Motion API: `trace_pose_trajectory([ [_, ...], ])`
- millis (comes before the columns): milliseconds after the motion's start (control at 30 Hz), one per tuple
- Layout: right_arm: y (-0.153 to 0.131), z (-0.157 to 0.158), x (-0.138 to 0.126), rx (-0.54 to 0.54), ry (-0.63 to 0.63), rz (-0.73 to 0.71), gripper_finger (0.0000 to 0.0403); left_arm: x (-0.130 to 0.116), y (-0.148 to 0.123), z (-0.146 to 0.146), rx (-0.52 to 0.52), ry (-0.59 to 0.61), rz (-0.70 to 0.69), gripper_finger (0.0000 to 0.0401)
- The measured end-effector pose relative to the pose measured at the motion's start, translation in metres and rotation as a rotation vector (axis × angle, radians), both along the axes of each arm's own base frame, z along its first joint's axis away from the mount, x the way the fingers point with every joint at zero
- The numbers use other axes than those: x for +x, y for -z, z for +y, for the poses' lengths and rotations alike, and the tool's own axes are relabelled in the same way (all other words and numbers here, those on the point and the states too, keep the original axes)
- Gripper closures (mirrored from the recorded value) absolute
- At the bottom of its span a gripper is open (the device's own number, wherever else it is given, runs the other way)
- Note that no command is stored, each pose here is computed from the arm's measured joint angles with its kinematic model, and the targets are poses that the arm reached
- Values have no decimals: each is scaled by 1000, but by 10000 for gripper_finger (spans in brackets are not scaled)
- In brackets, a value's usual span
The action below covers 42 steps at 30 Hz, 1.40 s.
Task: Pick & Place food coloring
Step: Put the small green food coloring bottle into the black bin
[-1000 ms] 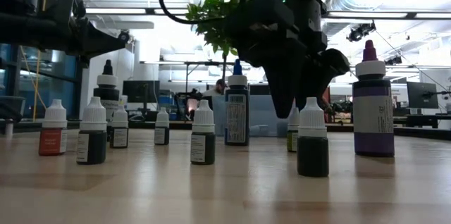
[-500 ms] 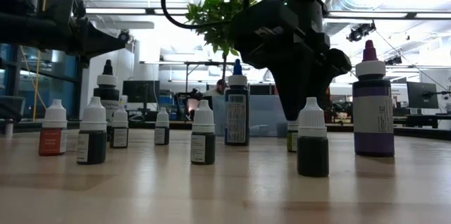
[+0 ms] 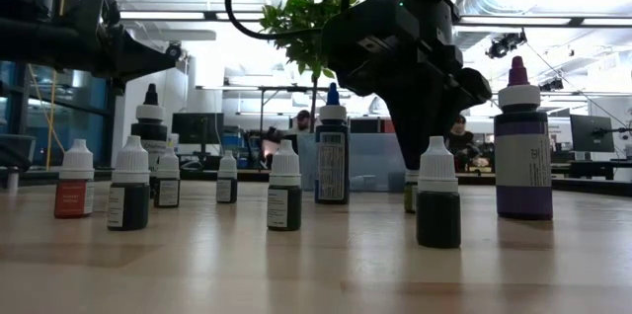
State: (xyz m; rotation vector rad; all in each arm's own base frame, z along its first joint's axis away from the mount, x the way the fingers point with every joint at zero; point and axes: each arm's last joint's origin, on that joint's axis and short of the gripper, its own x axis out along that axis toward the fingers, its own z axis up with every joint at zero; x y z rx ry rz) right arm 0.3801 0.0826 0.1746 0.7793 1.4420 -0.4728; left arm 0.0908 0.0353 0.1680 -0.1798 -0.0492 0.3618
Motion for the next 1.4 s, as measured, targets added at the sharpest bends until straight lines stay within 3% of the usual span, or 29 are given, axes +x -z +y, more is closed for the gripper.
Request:
trace_pose_trajectory([
  [867, -5, 0, 3, -9, 22, -47, 351, 0, 0, 0, 0, 0, 0, 401],
  [1400, -82, -11, -42, -52, 40, -84, 352, 0, 0, 0, 0, 0, 0, 401],
])
